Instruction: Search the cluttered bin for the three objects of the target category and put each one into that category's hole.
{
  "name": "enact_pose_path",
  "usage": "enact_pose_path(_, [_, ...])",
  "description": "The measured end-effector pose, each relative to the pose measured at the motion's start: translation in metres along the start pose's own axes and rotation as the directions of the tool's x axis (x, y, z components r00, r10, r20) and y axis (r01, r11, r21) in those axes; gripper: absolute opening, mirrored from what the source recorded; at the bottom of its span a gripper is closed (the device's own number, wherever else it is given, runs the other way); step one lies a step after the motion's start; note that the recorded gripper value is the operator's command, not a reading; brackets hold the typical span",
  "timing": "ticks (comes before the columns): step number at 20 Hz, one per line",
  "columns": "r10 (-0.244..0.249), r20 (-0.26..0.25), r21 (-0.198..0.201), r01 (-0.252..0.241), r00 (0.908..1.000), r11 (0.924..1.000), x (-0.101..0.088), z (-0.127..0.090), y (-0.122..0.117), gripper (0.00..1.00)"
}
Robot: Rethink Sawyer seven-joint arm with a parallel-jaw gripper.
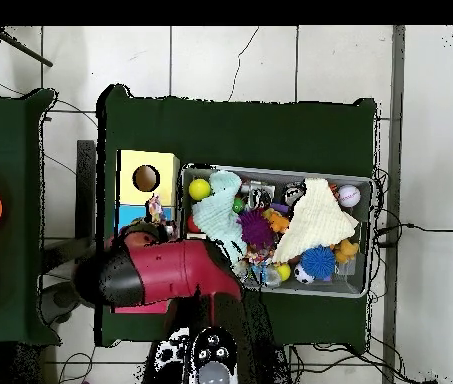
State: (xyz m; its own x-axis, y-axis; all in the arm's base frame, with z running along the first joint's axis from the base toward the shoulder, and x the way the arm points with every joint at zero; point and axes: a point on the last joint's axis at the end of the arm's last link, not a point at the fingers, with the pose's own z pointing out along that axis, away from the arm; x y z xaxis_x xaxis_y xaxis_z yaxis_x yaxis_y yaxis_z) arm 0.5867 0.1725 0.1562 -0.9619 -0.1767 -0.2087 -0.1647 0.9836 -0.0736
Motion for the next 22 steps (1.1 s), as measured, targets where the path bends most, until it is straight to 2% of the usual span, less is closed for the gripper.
enact_pose_path(4, [0.009,-0.006,0.010,-0.009,0.9999,0.9999,-0.013,-0.012,0.008,0.00])
enact_pose_path(10, [0.015,0.031,0.025,-0.016,0.9994,0.9996,-0.033,-0.020,0.015,0.00])
enact_pose_path(14, [0.024,0.039,0.033,-0.026,0.9989,0.9991,-0.039,-0.014,0.015,0.00])
enact_pose_path(22, [0.035,0.048,0.058,-0.038,0.9982,0.9976,-0.032,0.016,0.003,0.00])
